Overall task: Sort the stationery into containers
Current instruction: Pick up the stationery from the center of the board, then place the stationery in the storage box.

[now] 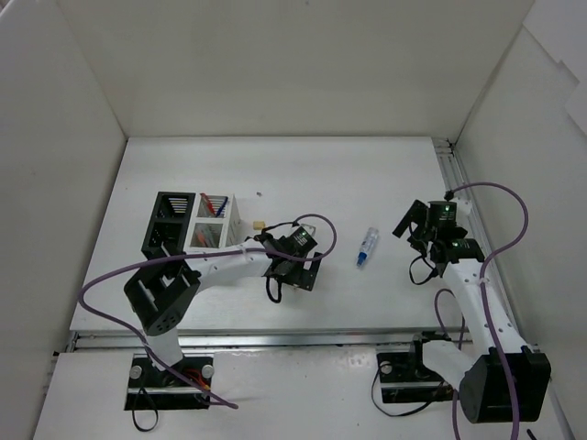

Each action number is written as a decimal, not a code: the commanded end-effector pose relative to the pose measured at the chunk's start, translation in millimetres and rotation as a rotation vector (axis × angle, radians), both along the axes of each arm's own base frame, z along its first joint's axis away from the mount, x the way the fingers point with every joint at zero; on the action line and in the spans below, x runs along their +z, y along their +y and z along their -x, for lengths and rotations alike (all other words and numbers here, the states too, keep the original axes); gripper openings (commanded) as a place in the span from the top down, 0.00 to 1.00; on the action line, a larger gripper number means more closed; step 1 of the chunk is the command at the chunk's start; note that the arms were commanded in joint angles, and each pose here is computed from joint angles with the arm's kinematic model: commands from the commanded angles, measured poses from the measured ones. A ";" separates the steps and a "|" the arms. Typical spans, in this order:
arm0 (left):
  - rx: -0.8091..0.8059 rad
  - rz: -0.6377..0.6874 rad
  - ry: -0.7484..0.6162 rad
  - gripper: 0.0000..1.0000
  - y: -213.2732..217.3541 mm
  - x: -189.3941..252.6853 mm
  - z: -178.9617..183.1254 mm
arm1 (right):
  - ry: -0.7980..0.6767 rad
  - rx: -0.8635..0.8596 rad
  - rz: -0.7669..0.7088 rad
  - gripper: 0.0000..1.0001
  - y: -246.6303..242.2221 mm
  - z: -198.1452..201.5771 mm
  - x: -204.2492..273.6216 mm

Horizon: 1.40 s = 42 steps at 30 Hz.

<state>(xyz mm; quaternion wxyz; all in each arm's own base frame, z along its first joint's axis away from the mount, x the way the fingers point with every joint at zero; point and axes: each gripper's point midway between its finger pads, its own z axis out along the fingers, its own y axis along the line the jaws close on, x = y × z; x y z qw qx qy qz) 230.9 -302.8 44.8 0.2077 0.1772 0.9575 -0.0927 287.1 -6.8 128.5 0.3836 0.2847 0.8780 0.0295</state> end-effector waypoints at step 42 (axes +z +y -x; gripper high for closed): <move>0.917 -0.097 -0.482 1.00 278.8 172.5 -98.5 | -0.151 0.027 0.073 0.02 -2.2 -9.6 35.5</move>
